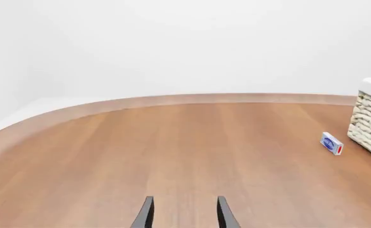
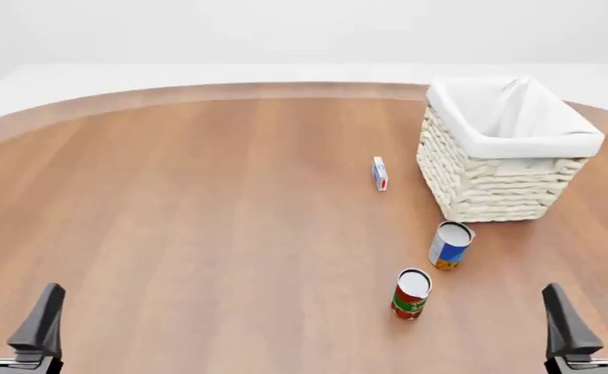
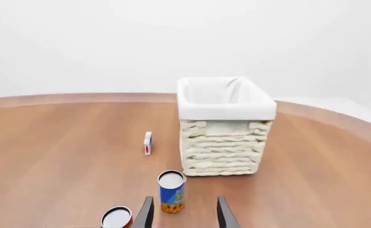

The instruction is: Pick up the alphabet soup and the cream cheese box, and put them in the basket.

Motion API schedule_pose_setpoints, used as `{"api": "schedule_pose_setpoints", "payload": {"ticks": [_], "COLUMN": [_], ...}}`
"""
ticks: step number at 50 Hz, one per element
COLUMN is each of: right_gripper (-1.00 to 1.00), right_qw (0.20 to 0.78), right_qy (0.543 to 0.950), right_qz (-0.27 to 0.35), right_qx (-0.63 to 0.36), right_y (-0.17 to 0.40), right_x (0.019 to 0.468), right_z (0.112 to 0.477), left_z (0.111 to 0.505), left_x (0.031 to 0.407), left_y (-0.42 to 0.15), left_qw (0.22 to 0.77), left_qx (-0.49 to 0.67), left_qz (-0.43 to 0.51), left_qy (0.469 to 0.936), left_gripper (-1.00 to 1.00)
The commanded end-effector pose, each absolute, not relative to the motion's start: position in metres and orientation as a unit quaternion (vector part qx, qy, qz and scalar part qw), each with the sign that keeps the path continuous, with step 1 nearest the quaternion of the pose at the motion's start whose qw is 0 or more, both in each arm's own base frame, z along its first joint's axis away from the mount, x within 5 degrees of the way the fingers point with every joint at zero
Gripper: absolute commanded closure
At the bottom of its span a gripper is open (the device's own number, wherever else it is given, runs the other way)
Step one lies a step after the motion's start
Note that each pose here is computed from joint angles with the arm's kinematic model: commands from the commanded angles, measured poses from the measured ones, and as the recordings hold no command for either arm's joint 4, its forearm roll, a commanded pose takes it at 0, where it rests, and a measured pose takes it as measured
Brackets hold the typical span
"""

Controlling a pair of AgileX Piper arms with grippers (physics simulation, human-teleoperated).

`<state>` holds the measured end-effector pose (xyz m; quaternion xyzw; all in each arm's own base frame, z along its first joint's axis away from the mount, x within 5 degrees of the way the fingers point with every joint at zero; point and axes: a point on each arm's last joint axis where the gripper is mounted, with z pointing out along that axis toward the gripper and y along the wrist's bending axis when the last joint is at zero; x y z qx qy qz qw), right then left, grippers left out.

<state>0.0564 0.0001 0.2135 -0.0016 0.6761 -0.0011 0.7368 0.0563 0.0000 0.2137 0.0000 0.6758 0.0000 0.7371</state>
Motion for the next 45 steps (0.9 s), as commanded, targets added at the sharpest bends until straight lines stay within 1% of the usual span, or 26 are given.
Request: {"api": "schedule_pose_setpoints", "payload": {"ticks": [1, 14, 18, 21, 29, 45], "right_gripper": [-1.00, -1.00, -1.00, -1.00, -1.00, -1.00], "right_qw": [0.733, 0.727, 0.723, 0.726, 0.721, 0.712], "right_qy": [0.680, 0.685, 0.688, 0.682, 0.685, 0.683], "right_qz": [-0.002, -0.007, -0.001, -0.002, 0.004, 0.033], "right_qx": [-0.013, -0.047, -0.066, -0.088, -0.109, -0.160], "right_y": [0.001, 0.003, 0.006, 0.008, 0.011, 0.025], "right_x": [0.058, 0.059, 0.062, 0.061, 0.069, 0.087], "right_z": [0.214, 0.222, 0.229, 0.235, 0.246, 0.269], "left_z": [0.214, 0.214, 0.214, 0.214, 0.214, 0.214], "left_x": [0.057, 0.057, 0.057, 0.057, 0.057, 0.057], "left_y": [0.000, 0.000, 0.000, 0.000, 0.000, 0.000], "left_qw": [0.737, 0.737, 0.737, 0.737, 0.737, 0.737], "left_qx": [0.000, 0.000, 0.000, 0.000, 0.000, 0.000], "left_qz": [0.000, 0.000, 0.000, 0.000, 0.000, 0.000], "left_qy": [0.676, 0.676, 0.676, 0.676, 0.676, 0.676], "left_gripper": [-1.00, -1.00, -1.00, -1.00, -1.00, -1.00]}}
